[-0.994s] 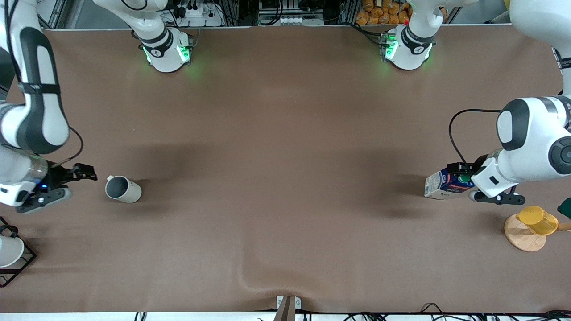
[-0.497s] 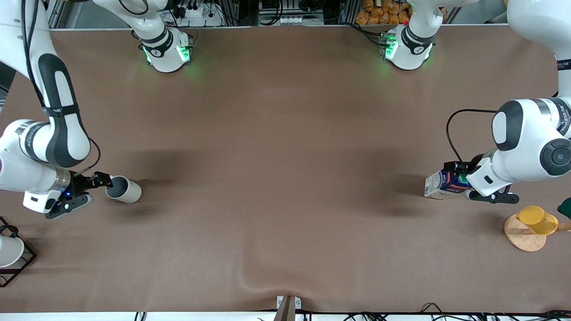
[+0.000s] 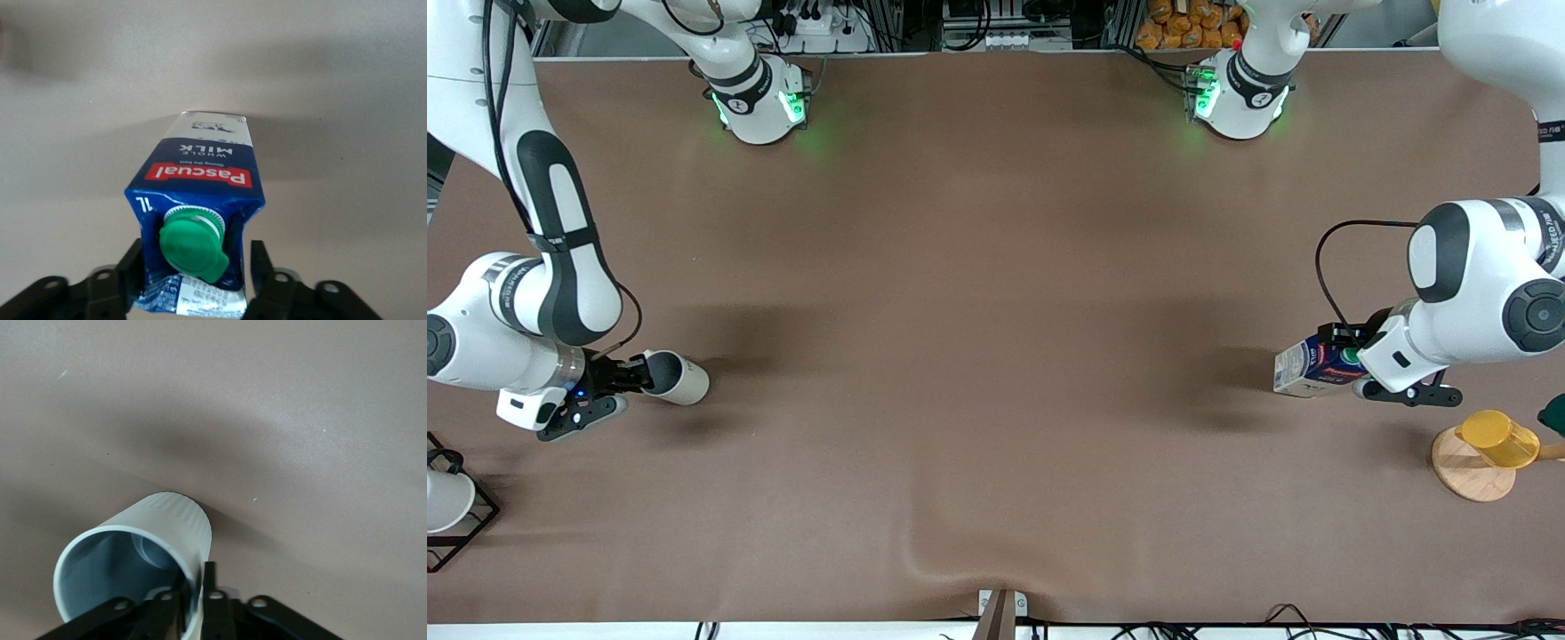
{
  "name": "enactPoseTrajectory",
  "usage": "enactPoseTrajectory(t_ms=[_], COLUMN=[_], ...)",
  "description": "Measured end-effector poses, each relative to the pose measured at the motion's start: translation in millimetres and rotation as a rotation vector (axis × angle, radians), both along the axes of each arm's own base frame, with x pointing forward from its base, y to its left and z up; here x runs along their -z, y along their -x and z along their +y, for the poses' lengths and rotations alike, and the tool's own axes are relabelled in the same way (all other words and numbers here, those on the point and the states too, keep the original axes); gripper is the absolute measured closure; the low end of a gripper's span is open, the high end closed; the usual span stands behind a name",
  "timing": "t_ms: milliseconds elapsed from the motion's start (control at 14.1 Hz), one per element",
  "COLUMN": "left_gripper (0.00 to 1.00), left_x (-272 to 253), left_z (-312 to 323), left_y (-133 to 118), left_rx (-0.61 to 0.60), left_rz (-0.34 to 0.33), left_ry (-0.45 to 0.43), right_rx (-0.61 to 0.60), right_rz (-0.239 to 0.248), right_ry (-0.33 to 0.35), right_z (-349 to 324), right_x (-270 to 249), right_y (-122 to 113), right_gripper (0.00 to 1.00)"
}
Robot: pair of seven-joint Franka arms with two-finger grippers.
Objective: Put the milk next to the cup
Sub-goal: 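Close the left gripper on the milk while the right gripper grasps the cup, then carry the cup with the right gripper toward the table's middle while lifting the milk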
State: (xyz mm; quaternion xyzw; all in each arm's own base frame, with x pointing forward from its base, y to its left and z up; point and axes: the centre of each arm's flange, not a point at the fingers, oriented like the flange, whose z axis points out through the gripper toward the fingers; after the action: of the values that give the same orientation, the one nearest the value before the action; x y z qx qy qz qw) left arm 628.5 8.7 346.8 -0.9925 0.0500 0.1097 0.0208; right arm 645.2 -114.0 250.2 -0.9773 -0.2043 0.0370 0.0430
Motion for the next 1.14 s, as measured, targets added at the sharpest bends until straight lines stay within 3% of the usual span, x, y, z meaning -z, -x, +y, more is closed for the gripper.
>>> enactPoseTrajectory(t_ms=[213, 355, 497, 852, 1135], left_gripper=[0.37, 0.45, 0.59, 0.61, 0.61], left_x=[-0.3, -5.3, -11.5, -41.9, -94.0], left_z=[0.3, 0.3, 1.4, -2.5, -29.4], left_y=[-3.5, -6.9, -10.3, -18.3, -11.3], left_rx=[0.000, 0.000, 0.000, 0.010, 0.050], left_rz=[-0.011, -0.024, -0.038, -0.067, -0.062], left_ry=[-0.001, -0.001, -0.001, 0.001, 0.017], right_rx=[0.027, 0.065, 0.118, 0.237, 0.373], right_rz=[-0.013, 0.006, 0.039, 0.097, 0.122], right_ry=[-0.038, -0.072, -0.082, -0.066, -0.033], right_z=[3.5, 12.1, 31.4, 123.4, 223.2], right_x=[-8.5, -16.8, -28.3, -55.4, -78.9], right_y=[-5.8, -9.5, -15.3, -24.7, -13.9], right_gripper=[0.96, 0.96, 0.96, 0.96, 0.96])
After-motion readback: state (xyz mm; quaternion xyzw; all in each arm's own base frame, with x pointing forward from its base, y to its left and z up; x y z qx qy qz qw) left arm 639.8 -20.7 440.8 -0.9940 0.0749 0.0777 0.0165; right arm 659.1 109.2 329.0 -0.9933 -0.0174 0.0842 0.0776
